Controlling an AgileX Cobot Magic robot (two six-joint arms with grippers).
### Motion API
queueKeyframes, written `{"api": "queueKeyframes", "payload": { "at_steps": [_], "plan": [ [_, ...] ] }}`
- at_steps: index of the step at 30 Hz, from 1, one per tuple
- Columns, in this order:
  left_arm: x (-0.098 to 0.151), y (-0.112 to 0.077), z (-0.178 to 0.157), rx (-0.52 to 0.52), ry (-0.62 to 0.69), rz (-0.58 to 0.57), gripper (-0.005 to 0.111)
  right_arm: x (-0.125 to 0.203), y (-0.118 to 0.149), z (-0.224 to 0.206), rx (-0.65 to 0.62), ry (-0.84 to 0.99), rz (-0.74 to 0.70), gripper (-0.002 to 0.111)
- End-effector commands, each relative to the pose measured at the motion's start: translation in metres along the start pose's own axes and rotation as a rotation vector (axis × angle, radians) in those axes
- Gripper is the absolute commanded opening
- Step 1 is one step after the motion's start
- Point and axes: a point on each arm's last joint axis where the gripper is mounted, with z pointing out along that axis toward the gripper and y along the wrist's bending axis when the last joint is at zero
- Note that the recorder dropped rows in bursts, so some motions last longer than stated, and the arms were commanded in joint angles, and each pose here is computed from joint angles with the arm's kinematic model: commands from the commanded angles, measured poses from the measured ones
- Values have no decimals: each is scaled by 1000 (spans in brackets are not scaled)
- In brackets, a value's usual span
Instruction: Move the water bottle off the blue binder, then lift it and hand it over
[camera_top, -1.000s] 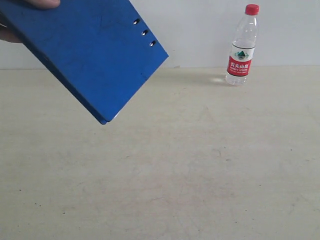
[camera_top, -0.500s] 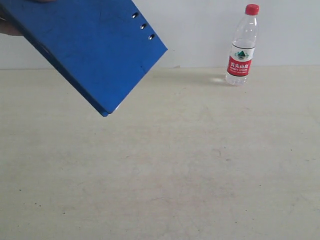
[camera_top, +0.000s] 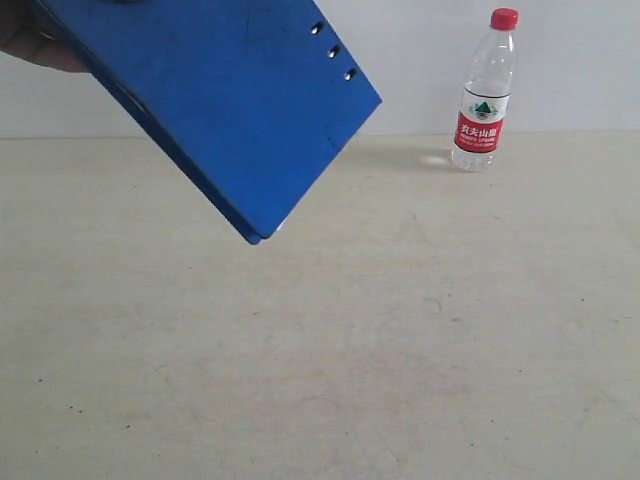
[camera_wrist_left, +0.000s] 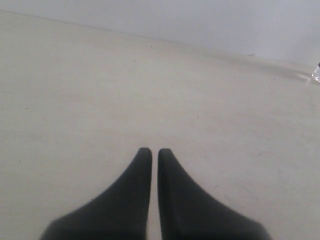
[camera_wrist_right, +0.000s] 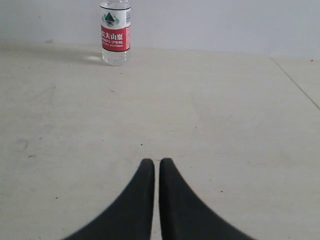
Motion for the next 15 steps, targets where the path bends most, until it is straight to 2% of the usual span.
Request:
{"api": "queueKeyframes", "payload": {
  "at_steps": [1,15],
  "plan": [
    [0,0,0,-3,-9,6,5,-3,0,-1,3,-30,-40,1],
    [0,0,0,-3,-9,6,5,-3,0,-1,-3,-28,-25,1]
  ]
}}
